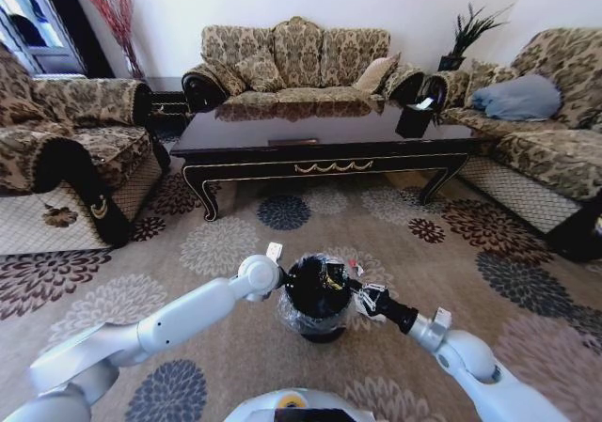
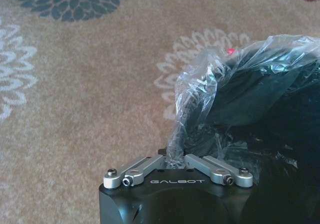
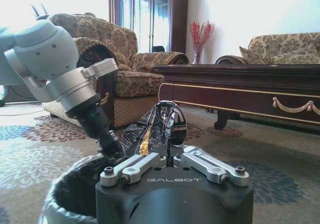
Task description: Move to the front of the table and pick up the trash from the floor, then place it into the trash bin.
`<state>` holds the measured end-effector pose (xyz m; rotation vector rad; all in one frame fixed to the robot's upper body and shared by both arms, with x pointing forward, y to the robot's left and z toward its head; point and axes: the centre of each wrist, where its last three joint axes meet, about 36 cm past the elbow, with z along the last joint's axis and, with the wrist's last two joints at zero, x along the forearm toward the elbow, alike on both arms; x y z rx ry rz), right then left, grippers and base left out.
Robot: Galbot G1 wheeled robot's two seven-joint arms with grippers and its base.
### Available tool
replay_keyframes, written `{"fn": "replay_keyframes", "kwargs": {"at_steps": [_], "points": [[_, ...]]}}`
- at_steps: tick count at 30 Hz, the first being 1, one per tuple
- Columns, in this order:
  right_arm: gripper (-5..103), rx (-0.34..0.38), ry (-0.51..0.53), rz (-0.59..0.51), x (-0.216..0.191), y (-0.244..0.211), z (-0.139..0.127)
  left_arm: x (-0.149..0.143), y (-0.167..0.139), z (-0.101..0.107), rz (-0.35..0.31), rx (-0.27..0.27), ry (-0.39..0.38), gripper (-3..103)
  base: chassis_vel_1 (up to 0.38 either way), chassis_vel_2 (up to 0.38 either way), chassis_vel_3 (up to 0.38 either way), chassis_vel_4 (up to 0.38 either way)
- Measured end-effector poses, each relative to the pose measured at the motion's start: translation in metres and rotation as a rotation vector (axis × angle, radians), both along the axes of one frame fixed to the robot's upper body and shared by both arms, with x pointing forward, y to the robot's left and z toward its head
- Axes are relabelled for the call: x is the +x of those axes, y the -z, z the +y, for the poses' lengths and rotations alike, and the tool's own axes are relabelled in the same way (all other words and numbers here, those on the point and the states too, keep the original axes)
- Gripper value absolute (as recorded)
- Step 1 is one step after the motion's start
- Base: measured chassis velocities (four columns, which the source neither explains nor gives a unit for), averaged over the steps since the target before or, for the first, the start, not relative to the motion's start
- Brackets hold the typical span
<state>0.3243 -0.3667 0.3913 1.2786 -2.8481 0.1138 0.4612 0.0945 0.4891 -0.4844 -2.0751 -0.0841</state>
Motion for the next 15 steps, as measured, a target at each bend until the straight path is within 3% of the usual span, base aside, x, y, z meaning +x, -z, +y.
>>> {"fn": "replay_keyframes", "kwargs": {"at_steps": [5,8,10,11,15], "points": [[-2,-0.001,-0.004,-0.002,0.0005,-0.0022,-0.0002,-0.001,-0.0002,0.0045,-0.003,0.003,-0.008,0,0.0,0.0,0.0,0.0],[13,0.005,-0.016,-0.008,0.0006,-0.004,0.0022,-0.0016,0.0017,0.007,0.002,0.003,-0.015,0,0.0,0.0,0.0,0.0],[13,0.007,-0.017,-0.01,0.001,-0.0045,0.0025,-0.0017,0.002,0.0074,0.003,0.002,-0.017,0,0.0,0.0,0.0,0.0],[23,0.008,-0.018,-0.012,0.0017,-0.0049,0.0025,-0.0018,0.0024,0.0073,0.004,0.003,-0.018,0,0.0,0.0,0.0,0.0],[34,0.008,-0.019,-0.011,0.0019,-0.0052,0.0024,-0.0028,0.0042,0.0062,0.008,0.003,-0.02,0,0.0,0.0,0.0,0.0]]}}
